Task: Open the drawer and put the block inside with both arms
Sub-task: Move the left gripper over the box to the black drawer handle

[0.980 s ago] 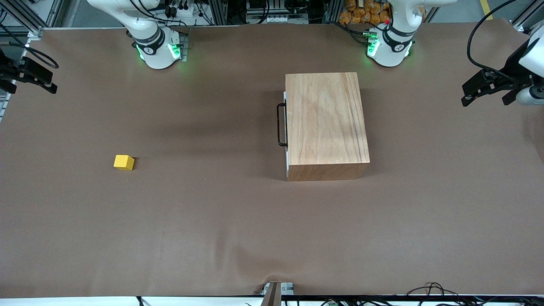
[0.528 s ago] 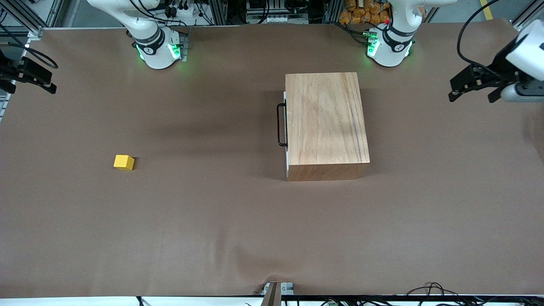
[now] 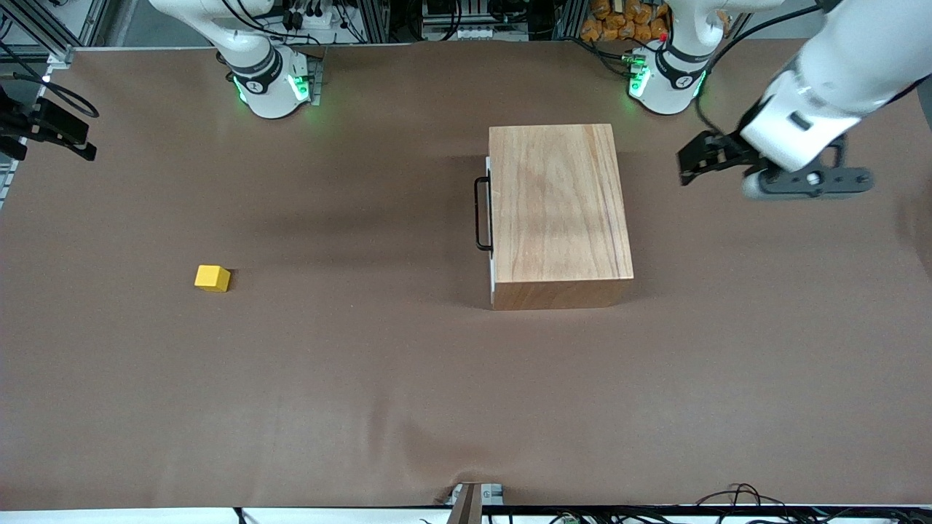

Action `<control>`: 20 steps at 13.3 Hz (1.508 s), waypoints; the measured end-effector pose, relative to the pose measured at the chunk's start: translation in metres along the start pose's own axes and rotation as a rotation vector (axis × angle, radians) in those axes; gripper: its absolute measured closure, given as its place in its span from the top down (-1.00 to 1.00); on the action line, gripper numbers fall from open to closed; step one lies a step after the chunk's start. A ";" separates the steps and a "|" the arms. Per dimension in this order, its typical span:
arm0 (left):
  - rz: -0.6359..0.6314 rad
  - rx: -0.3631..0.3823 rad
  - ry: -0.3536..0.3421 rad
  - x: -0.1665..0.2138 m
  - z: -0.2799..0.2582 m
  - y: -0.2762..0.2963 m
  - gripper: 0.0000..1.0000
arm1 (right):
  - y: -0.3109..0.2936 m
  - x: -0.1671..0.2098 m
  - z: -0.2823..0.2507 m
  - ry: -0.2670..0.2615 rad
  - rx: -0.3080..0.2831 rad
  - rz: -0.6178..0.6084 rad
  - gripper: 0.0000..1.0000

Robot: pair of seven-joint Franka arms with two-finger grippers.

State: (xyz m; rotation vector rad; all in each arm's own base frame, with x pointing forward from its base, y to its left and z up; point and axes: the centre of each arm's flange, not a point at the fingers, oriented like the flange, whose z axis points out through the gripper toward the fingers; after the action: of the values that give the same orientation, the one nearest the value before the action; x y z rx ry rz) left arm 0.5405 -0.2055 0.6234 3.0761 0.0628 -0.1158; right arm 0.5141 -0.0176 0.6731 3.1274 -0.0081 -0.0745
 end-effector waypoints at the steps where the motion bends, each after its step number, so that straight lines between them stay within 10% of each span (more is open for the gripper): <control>1: -0.008 0.008 -0.020 0.000 0.013 0.025 1.00 | 0.000 0.000 0.000 0.000 0.000 0.000 1.00; 5: -0.074 0.066 -0.074 -0.020 0.068 0.130 1.00 | 0.001 0.000 0.000 -0.001 0.000 0.001 1.00; 20: -0.068 0.155 0.104 -0.092 0.255 0.352 1.00 | 0.001 -0.002 0.002 -0.023 0.001 0.001 1.00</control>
State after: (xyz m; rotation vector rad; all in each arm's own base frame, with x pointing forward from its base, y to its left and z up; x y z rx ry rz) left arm 0.4448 -0.5766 0.3984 3.2334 0.1722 0.0390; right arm 0.5117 -0.0183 0.6710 3.1271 -0.0104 -0.1111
